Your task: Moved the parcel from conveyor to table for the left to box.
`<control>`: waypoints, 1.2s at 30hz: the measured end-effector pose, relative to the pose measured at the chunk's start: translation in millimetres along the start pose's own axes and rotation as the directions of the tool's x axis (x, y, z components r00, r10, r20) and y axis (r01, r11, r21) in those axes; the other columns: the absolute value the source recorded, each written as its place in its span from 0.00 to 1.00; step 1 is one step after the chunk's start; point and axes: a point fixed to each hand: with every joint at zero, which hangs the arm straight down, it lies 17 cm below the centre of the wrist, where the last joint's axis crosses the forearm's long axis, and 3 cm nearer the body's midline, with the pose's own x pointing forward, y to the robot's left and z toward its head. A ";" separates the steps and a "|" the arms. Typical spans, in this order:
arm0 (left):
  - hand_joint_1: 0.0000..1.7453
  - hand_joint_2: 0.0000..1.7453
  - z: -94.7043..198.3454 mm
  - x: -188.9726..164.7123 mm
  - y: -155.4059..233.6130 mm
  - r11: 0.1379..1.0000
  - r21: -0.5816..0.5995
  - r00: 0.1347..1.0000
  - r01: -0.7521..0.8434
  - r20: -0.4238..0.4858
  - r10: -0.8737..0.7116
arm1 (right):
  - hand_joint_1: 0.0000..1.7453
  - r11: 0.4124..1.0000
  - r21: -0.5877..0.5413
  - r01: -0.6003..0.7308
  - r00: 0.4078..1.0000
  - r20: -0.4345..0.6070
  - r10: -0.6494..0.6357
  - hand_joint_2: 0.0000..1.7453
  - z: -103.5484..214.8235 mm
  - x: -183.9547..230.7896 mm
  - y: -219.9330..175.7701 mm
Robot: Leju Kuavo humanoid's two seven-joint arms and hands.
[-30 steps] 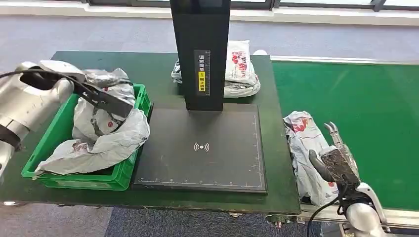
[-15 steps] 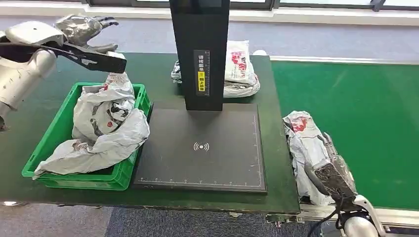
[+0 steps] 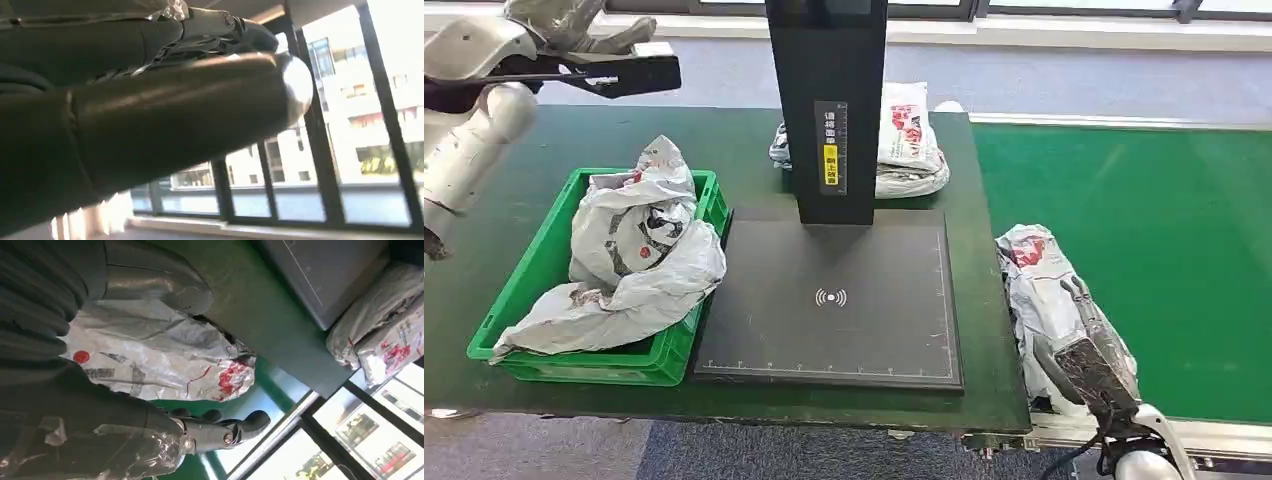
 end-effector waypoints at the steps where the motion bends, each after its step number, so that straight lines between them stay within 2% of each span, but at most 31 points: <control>1: 0.00 1.00 2.2 7.5 -6.2 0.997 0.019 0.997 -0.071 0.008 0.071 | 0.00 1.000 0.004 -0.004 1.000 -0.012 0.004 1.00 0.1 -2.7 0.8; 2: 0.00 1.00 2.8 22.1 -2.8 0.984 0.063 0.986 -0.167 0.033 0.165 | 0.00 1.000 0.005 -0.008 1.000 -0.020 0.008 1.00 -0.9 -4.9 0.0; 4: 0.00 1.00 8.5 36.6 -11.5 0.961 0.089 0.965 -0.261 0.056 0.257 | 0.00 1.000 0.003 -0.018 0.998 -0.056 0.019 1.00 -1.1 -19.7 -3.2; 8: 0.00 1.00 17.9 52.8 -25.5 0.939 0.100 0.944 -0.328 0.080 0.321 | 0.00 1.000 0.001 -0.021 0.997 -0.074 0.021 1.00 -3.8 -28.4 -3.8; 14: 0.00 1.00 23.9 52.0 -16.4 0.915 0.144 0.926 -0.376 0.087 0.367 | 0.00 1.000 -0.006 -0.021 0.995 -0.093 0.021 1.00 -3.4 -36.3 -6.6; 16: 0.00 1.00 26.9 63.5 -21.6 0.888 0.133 0.897 -0.440 0.123 0.426 | 0.00 0.998 -0.023 -0.056 0.992 -0.117 0.053 1.00 -7.5 -41.1 -11.4; 18: 0.00 1.00 35.8 87.9 -29.7 0.833 0.119 0.836 -0.540 0.197 0.513 | 0.00 0.990 -0.048 -0.135 0.979 -0.161 0.126 1.00 -18.0 -56.7 -23.2; 22: 0.00 1.00 81.8 184.3 -85.4 0.732 0.033 0.695 -0.681 0.345 0.631 | 0.00 0.953 -0.060 -0.296 0.929 -0.253 0.272 1.00 -57.8 -98.7 -69.2; 25: 0.00 1.00 119.1 235.3 -107.3 0.615 -0.008 0.567 -0.788 0.381 0.731 | 0.00 0.928 -0.049 -0.369 0.884 -0.325 0.335 1.00 -75.2 -119.4 -94.2; 28: 0.00 1.00 153.2 274.4 -129.0 0.447 -0.064 0.398 -0.892 0.358 0.845 | 0.00 0.895 0.001 -0.446 0.819 -0.403 0.409 1.00 -81.7 -144.1 -117.8; 31: 0.00 1.00 177.2 299.7 -140.7 0.322 -0.076 0.283 -0.944 0.320 0.904 | 0.00 0.856 0.120 -0.503 0.736 -0.460 0.497 1.00 -104.6 -158.3 -110.0; 34: 0.00 1.00 187.3 315.7 -138.5 0.273 -0.086 0.233 -0.958 0.320 0.918 | 0.00 0.842 0.240 -0.484 0.696 -0.477 0.536 1.00 -109.8 -171.3 -80.9; 36: 0.00 1.00 190.2 317.9 -138.8 0.263 -0.091 0.223 -0.960 0.316 0.922 | 0.00 0.828 0.337 -0.448 0.681 -0.472 0.560 1.00 -100.3 -182.8 -52.9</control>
